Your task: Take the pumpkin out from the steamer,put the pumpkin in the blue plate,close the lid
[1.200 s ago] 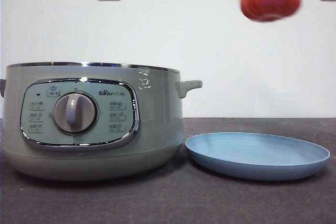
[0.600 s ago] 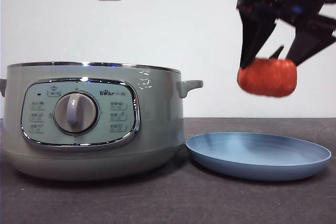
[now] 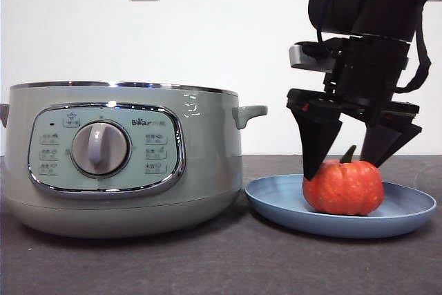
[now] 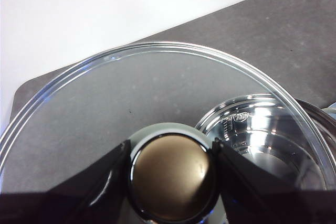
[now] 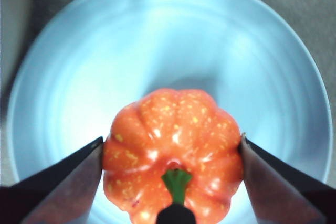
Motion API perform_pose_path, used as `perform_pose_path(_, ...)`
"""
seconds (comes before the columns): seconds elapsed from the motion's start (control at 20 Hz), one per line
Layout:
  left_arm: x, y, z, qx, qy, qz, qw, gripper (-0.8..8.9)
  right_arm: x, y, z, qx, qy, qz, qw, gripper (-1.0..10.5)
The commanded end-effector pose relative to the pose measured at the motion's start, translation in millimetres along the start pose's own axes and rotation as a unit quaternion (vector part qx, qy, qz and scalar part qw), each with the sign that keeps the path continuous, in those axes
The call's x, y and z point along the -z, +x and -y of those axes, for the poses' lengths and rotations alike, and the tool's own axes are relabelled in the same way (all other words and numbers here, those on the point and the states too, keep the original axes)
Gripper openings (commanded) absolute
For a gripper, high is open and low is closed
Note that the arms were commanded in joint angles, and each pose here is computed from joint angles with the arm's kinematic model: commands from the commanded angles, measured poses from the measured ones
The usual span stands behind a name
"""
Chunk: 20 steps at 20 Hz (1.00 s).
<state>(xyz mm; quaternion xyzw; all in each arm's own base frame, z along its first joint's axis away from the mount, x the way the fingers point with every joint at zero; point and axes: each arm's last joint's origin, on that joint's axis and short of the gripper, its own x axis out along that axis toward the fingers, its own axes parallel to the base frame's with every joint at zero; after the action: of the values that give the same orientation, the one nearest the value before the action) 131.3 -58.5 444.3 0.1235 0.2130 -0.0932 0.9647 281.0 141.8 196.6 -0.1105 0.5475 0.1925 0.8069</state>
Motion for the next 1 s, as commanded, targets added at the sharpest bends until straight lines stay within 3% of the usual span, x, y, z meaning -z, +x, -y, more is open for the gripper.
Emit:
perform_pose_path(0.05, -5.4, -6.0, -2.2, -0.004, -0.003, 0.030, 1.000, -0.08, 1.9, 3.8, -4.3, 0.000, -0.009, -0.005, 1.000, 3.5)
perform_pose_path(0.15, -5.3, -6.0, -2.2, -0.004, -0.003, 0.030, 1.000, -0.08, 2.5, 3.8, -4.2, 0.002, -0.008, -0.008, 1.000, 5.4)
perform_pose_path(0.2, -5.2, -6.0, -2.1, -0.003, -0.003, 0.029, 1.000, -0.08, 2.6, 3.7, -3.8, 0.010, -0.008, -0.009, 1.000, 5.7)
perform_pose_path(0.45, -3.3, -5.9, -2.0, -0.002, 0.000, 0.019, 1.000, -0.08, 1.0, -8.6, -3.5, 0.012, -0.006, 0.013, 1.000, 5.7)
perform_pose_path(0.65, -3.3, -5.9, -1.4, 0.006, 0.000, 0.020, 1.000, -0.08, 0.4, -51.8, -4.4, 0.009, -0.001, 0.089, 0.996, 5.7)
perform_pose_path(0.8, -4.4, -3.5, 1.9, 0.051, 0.002, 0.023, 0.998, -0.08, 7.4, -95.5, -4.9, 0.004, 0.008, 0.161, 0.987, 5.6)
perform_pose_path(1.0, -7.7, 13.0, 7.9, 0.059, 0.007, 0.006, 0.998, -0.08, 22.7, -144.9, -4.7, 0.002, 0.010, 0.246, 0.969, 5.6)
